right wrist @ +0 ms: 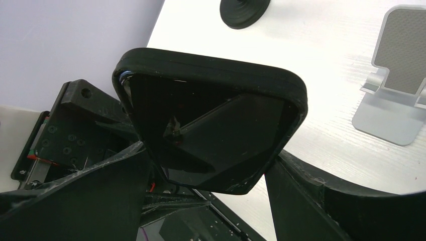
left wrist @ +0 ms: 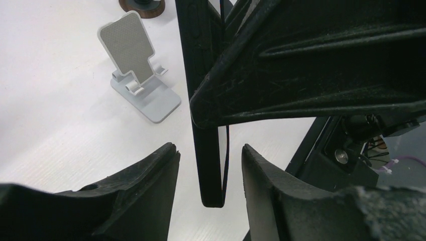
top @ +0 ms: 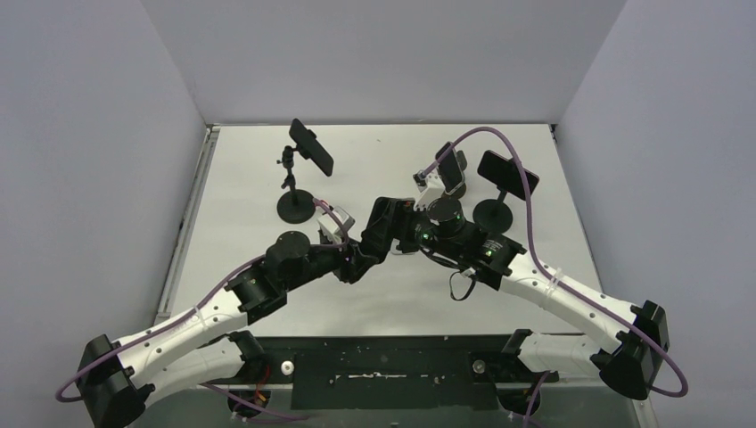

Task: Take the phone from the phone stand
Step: Place the phone at the center of the board.

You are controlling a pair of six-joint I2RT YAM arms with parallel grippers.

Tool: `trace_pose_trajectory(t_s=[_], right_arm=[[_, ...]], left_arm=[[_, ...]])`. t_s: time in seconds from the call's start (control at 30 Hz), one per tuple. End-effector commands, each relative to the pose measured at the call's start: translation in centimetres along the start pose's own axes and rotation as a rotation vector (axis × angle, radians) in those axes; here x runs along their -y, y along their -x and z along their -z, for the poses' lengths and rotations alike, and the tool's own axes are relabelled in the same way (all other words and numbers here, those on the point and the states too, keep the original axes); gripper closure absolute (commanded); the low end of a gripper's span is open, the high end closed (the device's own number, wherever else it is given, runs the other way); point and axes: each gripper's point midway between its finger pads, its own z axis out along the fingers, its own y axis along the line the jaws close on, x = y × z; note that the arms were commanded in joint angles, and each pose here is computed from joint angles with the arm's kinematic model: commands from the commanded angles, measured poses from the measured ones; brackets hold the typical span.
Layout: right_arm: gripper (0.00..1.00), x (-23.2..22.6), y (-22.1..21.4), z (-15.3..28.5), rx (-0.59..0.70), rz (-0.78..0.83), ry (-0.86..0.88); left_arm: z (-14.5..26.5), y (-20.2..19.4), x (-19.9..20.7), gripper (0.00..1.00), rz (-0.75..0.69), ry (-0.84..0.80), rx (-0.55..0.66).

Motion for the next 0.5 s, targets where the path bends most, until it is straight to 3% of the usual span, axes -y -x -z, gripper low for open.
trace_pose_trajectory(t_s=[0.0, 0.17, 0.27, 0.4, 0.47], right_arm=[[0.32, -3.97, 3.59, 0.92, 0.11, -0.017, 0.125], [0.32, -3.77, 3.36, 0.81, 0.107, -0.024, 0.12], [0.32, -3.76, 3.17, 0.75, 0.107, -0.031, 0.125], [0.32, -4.03, 3.0, 0.66, 0.102, -0.03, 0.132], [0.32, -4.15, 2.99, 0.69, 0.101, -0.029, 0.134]], left_arm=[[-0.23, 4.34, 1.04, 0.55, -0.021, -0.021, 0.115], [-0.09, 4.29, 0.64, 0.62, -0.015, -0.002, 0.13], [0.09, 4.3, 0.69, 0.76, -0.012, -0.004, 0.135], [0.2, 4.32, 0.78, 0.78, -0.007, -0.01, 0.141], [0.15, 4.33, 0.91, 0.85, -0.006, -0.017, 0.141]])
